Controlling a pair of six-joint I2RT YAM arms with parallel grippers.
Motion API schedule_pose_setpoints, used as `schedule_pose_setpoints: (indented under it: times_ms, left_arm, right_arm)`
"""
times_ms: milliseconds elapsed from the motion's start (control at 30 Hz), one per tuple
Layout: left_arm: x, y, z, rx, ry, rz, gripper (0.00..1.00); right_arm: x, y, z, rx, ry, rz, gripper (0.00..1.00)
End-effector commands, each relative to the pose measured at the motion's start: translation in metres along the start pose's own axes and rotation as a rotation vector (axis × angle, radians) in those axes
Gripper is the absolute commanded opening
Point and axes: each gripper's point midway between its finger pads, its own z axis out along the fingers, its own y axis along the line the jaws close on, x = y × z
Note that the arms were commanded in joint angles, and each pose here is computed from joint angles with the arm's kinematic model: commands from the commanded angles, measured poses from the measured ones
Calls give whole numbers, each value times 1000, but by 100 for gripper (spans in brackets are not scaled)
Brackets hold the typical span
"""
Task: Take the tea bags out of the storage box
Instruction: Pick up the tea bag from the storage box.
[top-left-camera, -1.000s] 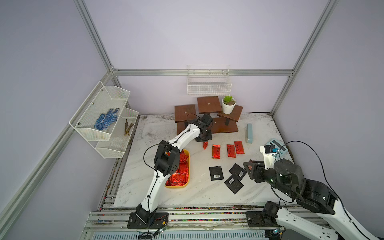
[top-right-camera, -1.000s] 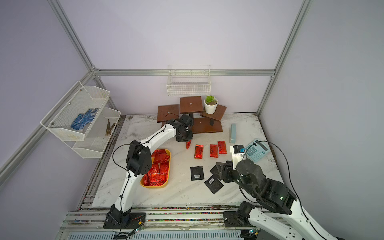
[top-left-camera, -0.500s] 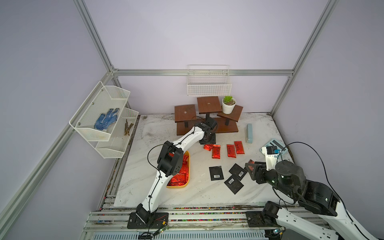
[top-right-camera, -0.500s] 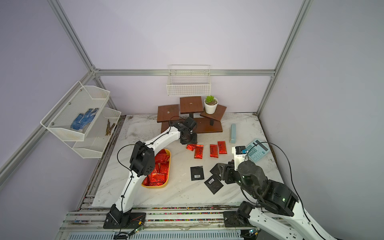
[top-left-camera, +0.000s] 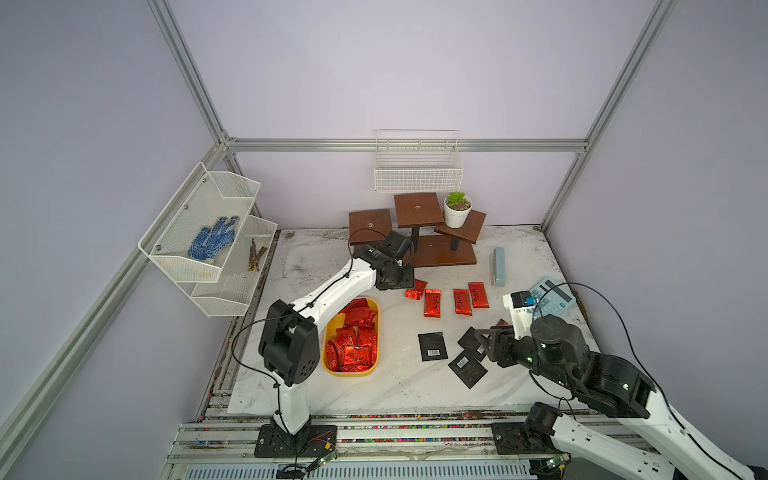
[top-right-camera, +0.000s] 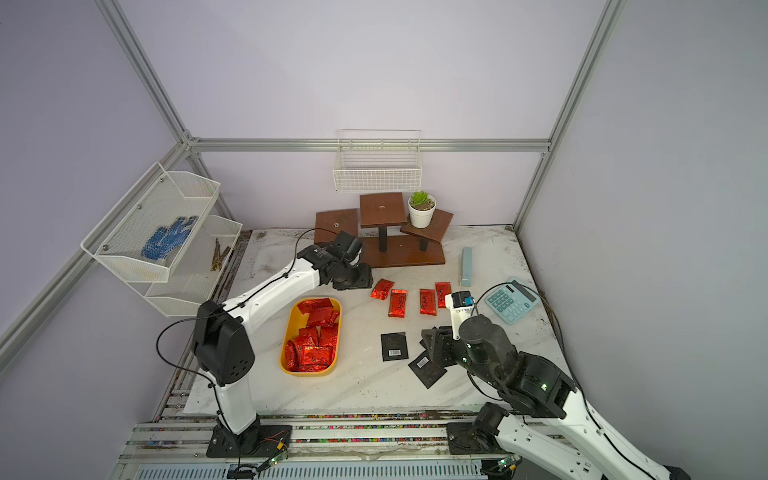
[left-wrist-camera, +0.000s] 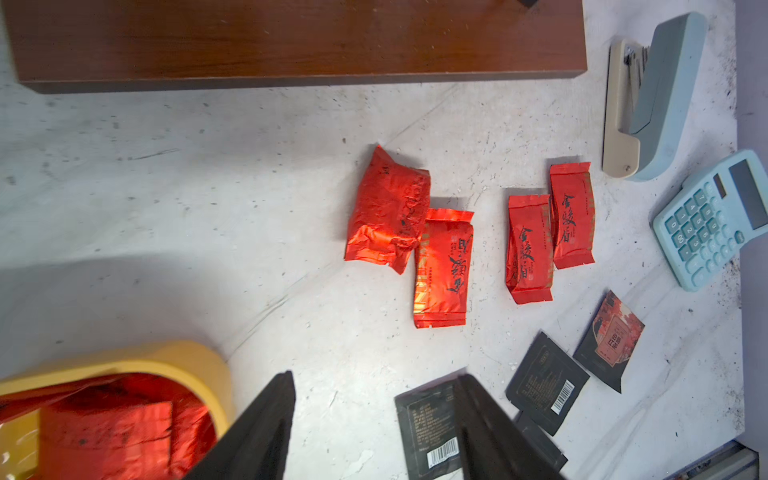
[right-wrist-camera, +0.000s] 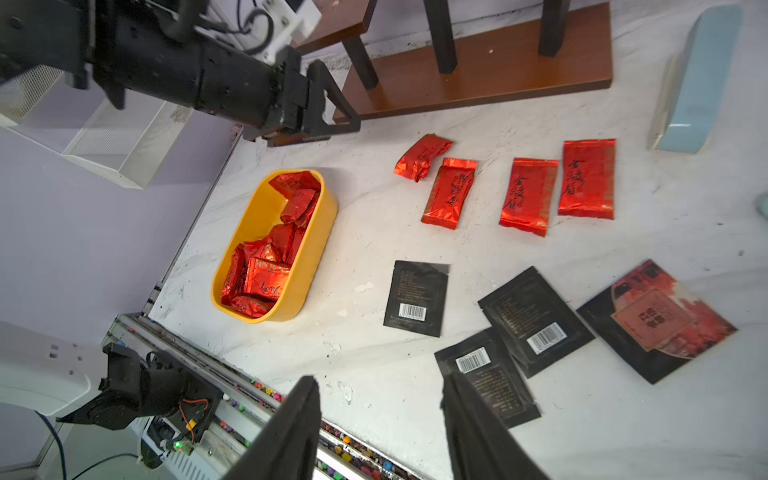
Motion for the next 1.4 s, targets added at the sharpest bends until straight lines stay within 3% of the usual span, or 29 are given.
schedule_pose_setpoints:
  times_ms: [0,200,333,700,1033,1367]
  left_arm:
    - [5,38,-28,-57,-35,-27,65]
    - [39,96,-65,-167,-43,-88,68]
    - [64,123,-91,-167,-63,-135,70]
    - [103,192,-135,-106,-147,-382,80]
    - [107,199,-137,124,-205,-621,83]
    - [124,209,-140,140,-269,-732,87]
  right_arm:
    - [8,26,23,-123,53,36,51]
    - [19,50,54,-198,121,61,48]
    - [27,77,74,-245,178,26,47]
    - [53,156,142,-282,379,-283,51]
    - [90,193,223,-214,547,-540,53]
    - [115,187,275,-118,603,-678,62]
